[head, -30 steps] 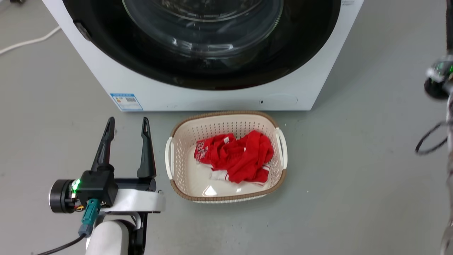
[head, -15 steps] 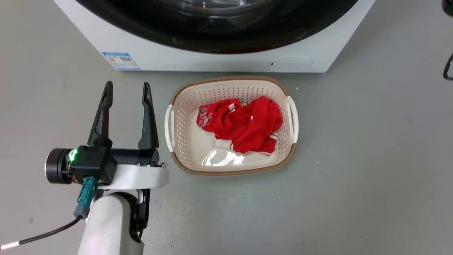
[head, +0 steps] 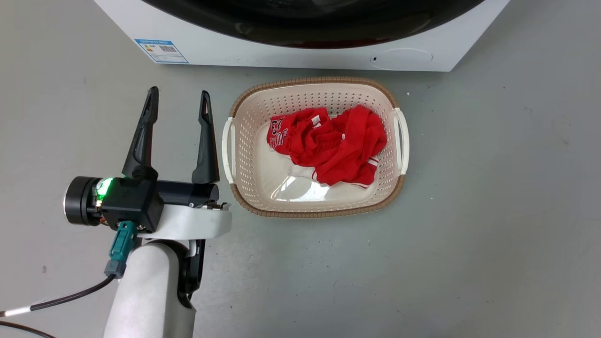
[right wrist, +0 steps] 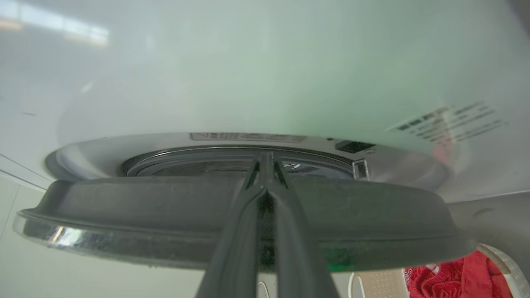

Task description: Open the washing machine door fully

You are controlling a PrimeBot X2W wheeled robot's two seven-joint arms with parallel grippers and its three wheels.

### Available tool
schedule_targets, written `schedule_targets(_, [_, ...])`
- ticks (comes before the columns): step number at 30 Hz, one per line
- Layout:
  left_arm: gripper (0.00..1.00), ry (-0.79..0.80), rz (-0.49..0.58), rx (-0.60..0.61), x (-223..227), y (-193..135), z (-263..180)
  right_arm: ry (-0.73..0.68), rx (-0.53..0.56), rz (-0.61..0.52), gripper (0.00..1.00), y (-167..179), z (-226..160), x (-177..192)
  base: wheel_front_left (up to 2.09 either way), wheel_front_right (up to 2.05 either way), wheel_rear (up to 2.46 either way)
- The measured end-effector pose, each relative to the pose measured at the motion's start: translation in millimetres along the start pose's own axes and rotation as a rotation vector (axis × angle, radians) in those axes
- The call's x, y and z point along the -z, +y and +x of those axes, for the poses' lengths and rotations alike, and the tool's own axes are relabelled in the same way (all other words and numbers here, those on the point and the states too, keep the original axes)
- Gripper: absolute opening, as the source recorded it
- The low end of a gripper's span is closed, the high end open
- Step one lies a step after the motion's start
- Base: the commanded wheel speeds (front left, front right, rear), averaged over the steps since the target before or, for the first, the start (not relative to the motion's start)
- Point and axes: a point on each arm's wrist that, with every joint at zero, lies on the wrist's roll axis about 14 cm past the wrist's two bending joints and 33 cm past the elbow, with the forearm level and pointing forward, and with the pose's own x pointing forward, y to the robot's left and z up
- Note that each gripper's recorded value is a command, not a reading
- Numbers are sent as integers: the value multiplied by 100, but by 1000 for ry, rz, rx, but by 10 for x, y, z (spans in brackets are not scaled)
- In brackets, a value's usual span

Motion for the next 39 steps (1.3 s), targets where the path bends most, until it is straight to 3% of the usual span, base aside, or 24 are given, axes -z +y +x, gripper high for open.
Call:
schedule_targets(13, [100,-14,-4,0,-111,-15,-43,269,-78,53,0,220,-197,445,0,0,0])
schedule_targets(26, [100,-31,4,-21,-385,38,-389,440,-132,38,0,360,-803,1062,0,0,0])
schedule_targets(39, [100,-60,-3,-36,-639,65,-838,575,-273,27,0,725,-1446,1804,0,0,0])
